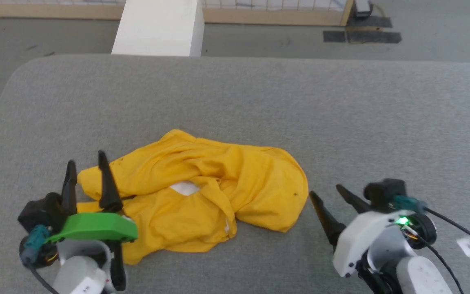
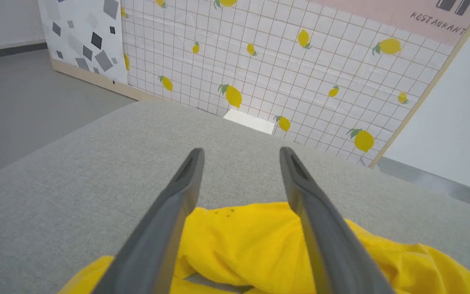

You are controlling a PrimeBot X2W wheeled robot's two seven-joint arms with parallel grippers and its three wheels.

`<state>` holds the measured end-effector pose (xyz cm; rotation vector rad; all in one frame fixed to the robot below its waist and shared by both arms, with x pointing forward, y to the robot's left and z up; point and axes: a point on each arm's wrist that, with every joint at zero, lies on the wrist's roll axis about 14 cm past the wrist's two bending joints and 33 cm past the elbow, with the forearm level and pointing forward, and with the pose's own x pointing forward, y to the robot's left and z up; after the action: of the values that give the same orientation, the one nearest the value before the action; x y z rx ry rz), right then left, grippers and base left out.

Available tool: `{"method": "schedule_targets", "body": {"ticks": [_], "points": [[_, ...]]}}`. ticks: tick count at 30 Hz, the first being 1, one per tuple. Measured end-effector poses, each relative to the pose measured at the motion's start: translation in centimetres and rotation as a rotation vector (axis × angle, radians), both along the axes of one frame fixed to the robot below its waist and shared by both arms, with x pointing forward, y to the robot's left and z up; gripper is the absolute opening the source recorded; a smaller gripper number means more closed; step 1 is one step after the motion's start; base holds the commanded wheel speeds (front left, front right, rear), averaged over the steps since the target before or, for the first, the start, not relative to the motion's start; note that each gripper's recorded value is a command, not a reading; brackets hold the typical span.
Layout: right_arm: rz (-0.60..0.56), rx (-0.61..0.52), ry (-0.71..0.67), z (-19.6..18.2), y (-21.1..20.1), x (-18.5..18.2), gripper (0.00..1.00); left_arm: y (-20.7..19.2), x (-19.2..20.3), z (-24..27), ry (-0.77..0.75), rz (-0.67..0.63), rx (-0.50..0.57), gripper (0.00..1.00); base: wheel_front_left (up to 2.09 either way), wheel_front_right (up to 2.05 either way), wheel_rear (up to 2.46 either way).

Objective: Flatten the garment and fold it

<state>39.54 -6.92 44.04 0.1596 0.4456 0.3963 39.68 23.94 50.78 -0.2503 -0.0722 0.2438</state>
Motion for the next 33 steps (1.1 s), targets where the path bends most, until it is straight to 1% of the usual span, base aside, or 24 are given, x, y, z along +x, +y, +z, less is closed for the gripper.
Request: {"method": "schedule_targets", "body": {"ticks": [4, 6, 10, 11, 12, 13, 14, 17, 19, 21, 23, 27, 30, 33], "points": [[0.074, -0.058, 0.152, -3.2, 1.4, -0.2, 1.0, -1.0, 0.2, 0.9, -0.041, -0.013, 0.031, 1.0, 0.0, 0.0, 0.0], [0.124, -0.129, 0.225, -4.9, 2.0, -0.5, 1.0, -1.1, 0.2, 0.5, -0.037, -0.017, 0.031, 1.0, 0.0, 0.0, 0.0], [0.193, -0.167, 0.286, -6.1, 3.6, -0.3, 1.0, -0.5, 0.1, -0.2, -0.021, -0.009, 0.04, 1.0, 0.0, 0.0, 0.0], [0.205, -0.17, 0.293, -6.1, 3.9, -0.2, 0.71, -0.4, 0.1, -0.4, -0.016, -0.007, 0.042, 1.0, 0.0, 0.0, 0.0], [0.217, -0.174, 0.299, -6.2, 4.2, -0.1, 0.29, -0.2, 0.0, -0.6, -0.009, -0.004, 0.042, 1.0, 0.0, 0.0, 0.0], [0.225, -0.174, 0.303, -6.2, 4.5, 0.0, 0.03, 0.0, 0.0, -0.8, -0.003, 0.001, 0.041, 1.0, 0.0, 0.0, 0.0], [0.231, -0.174, 0.301, -6.2, 4.6, 0.1, 0.0, 0.2, -0.1, -1.0, 0.002, 0.005, 0.043, 1.0, 0.0, 0.0, 0.0], [0.23, -0.179, 0.29, -5.8, 4.6, 0.5, 0.0, 0.6, -0.3, -1.1, 0.007, 0.013, 0.045, 1.0, 0.0, 0.0, 0.0], [0.209, -0.203, 0.265, -5.2, 3.5, 1.1, 0.0, 0.5, -0.3, -1.1, 0.004, 0.006, 0.042, 1.0, 0.0, 0.0, 0.0], [0.165, -0.27, 0.223, -4.3, 0.7, 2.3, 0.0, 0.3, -0.4, -1.0, 0.002, 0.003, 0.038, 1.0, 0.0, 0.0, 0.0], [0.094, -0.38, 0.165, -2.6, -3.7, 4.1, 0.0, 0.0, -0.4, -0.8, -0.005, -0.006, 0.034, 1.0, 0.0, 0.0, 0.0], [-0.065, -0.573, 0.047, 2.4, -11.8, 7.6, 0.0, -0.6, -0.3, -0.5, -0.012, -0.017, 0.032, 1.0, 0.0, 0.0, 0.0], [-0.165, -0.636, -0.023, 5.6, -15.5, 9.6, 0.0, -0.9, -0.1, -0.8, -0.007, -0.022, 0.023, 1.0, 0.0, 0.0, 0.0], [-0.236, -0.673, -0.066, 7.1, -18.0, 11.3, 0.0, -1.4, 0.2, -1.2, 0.004, -0.034, 0.013, 1.0, 0.0, 0.0, 0.0]]}}
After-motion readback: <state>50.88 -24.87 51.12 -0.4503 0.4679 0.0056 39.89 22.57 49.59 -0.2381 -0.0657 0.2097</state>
